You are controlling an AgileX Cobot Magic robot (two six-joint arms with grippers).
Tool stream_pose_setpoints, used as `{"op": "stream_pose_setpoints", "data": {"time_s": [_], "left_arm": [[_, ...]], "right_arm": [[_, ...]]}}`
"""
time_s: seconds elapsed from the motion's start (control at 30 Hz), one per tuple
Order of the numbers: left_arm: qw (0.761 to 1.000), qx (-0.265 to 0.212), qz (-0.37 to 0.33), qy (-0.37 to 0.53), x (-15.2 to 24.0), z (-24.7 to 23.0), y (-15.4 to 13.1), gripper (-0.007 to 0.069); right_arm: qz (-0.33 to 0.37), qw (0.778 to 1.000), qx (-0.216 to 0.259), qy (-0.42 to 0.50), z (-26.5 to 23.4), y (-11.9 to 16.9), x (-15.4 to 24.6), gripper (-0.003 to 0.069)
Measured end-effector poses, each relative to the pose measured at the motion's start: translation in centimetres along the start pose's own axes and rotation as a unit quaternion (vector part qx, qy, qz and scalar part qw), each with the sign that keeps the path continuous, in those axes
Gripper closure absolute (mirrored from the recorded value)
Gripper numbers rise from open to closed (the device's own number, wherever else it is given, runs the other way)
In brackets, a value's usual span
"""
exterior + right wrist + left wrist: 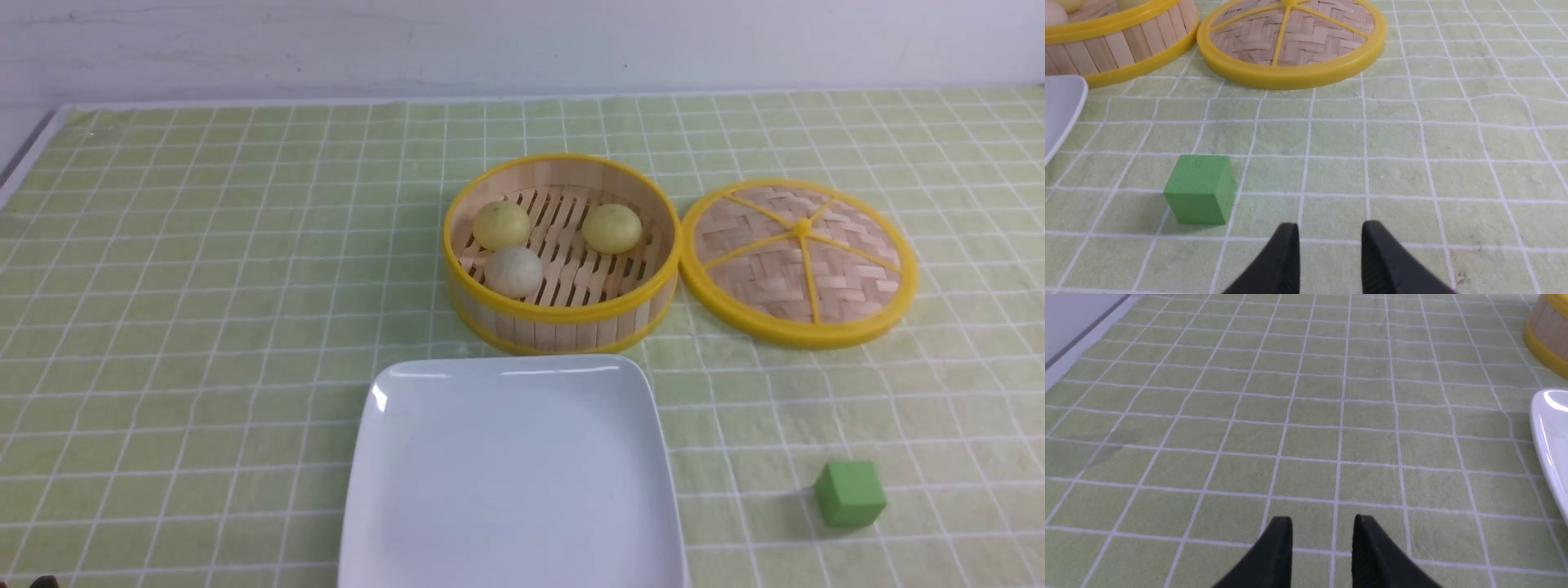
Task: Put the steamed buns into the plate on the green tablecloth.
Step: 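Reach toward a bun in the bamboo steamer with the right gripper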
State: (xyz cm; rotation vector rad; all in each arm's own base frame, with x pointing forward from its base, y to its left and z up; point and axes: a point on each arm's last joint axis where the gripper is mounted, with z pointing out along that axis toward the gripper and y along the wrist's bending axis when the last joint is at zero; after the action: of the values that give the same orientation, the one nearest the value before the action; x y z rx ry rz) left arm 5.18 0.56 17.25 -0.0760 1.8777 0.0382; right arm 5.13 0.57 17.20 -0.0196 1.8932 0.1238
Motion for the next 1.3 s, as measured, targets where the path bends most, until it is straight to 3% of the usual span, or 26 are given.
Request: {"op": "stream_pose_setpoints", "data": {"time_s": [0.33,0.4,0.47,0.5,0.53,0.63,0.67,0.8,0.87,0.93,0.97,1.0,1.1,1.13,1.17,1.23,1.3], "left_arm": [[1.000,0.001,-0.005,0.000,0.0,0.0,0.0,0.0384],[0.998,0.014,-0.069,0.002,0.0,0.0,-0.3,0.0384],[0.973,0.047,-0.224,0.011,0.0,0.0,-0.9,0.0384],[0.972,0.047,-0.231,0.012,0.0,0.0,-0.9,0.0384],[0.931,0.072,-0.356,0.025,0.0,-0.1,-1.4,0.0384],[0.848,0.103,-0.518,0.049,-0.1,-0.2,-2.1,0.0384],[0.827,0.107,-0.549,0.054,-0.1,-0.2,-2.2,0.0384],[0.801,0.115,-0.585,0.052,-0.3,-0.2,-2.2,0.0386],[0.803,0.117,-0.582,0.046,-0.4,-0.2,-2.2,0.0389],[0.842,0.134,-0.523,0.026,-1.8,-0.8,-2.3,0.0413],[0.842,0.136,-0.522,0.024,-2.0,-0.9,-2.3,0.0413],[0.876,0.157,-0.456,-0.012,-4.2,-2.1,-2.3,0.0457],[0.900,0.170,-0.400,-0.041,-6.8,-3.5,-2.4,0.0524],[0.917,0.169,-0.361,-0.030,-8.7,-4.1,-2.6,0.0581],[0.920,0.165,-0.355,-0.022,-8.8,-3.9,-2.6,0.0592],[0.936,0.148,-0.316,0.050,-10.4,-3.4,-2.9,0.0622],[0.938,0.124,-0.289,0.145,-10.8,-2.2,-3.2,0.0623]], "right_arm": [[-0.002,1.000,0.001,-0.001,0.0,0.0,0.0,0.0419],[0.025,1.000,-0.004,-0.005,0.0,0.1,-0.1,0.0419],[0.142,0.989,-0.030,-0.011,0.1,0.5,-0.1,0.0419],[0.156,0.987,-0.033,-0.011,0.1,0.6,-0.2,0.0419],[0.276,0.959,-0.058,-0.009,0.0,1.0,-0.3,0.0419],[0.416,0.905,-0.090,-0.001,-0.1,1.5,-0.5,0.0419],[0.446,0.890,-0.096,0.001,-0.1,1.6,-0.6,0.0419],[0.494,0.863,-0.107,-0.010,-0.1,1.6,-0.9,0.0419],[0.497,0.861,-0.108,-0.017,-0.1,1.5,-1.1,0.0419],[0.495,0.861,-0.113,-0.039,-0.3,1.4,-1.8,0.0419],[0.493,0.861,-0.113,-0.041,-0.4,1.4,-1.9,0.0419],[0.460,0.877,-0.122,-0.064,-1.1,1.5,-3.4,0.0419],[0.398,0.905,-0.122,-0.084,-2.1,1.7,-5.6,0.0433],[0.341,0.931,-0.110,-0.075,-2.5,1.9,-7.4,0.0459],[0.326,0.937,-0.106,-0.062,-2.5,1.9,-7.7,0.0468],[0.242,0.968,-0.064,0.022,-2.0,2.0,-9.7,0.0547],[0.201,0.973,-0.031,0.110,-0.8,1.9,-10.5,0.0601]]}}
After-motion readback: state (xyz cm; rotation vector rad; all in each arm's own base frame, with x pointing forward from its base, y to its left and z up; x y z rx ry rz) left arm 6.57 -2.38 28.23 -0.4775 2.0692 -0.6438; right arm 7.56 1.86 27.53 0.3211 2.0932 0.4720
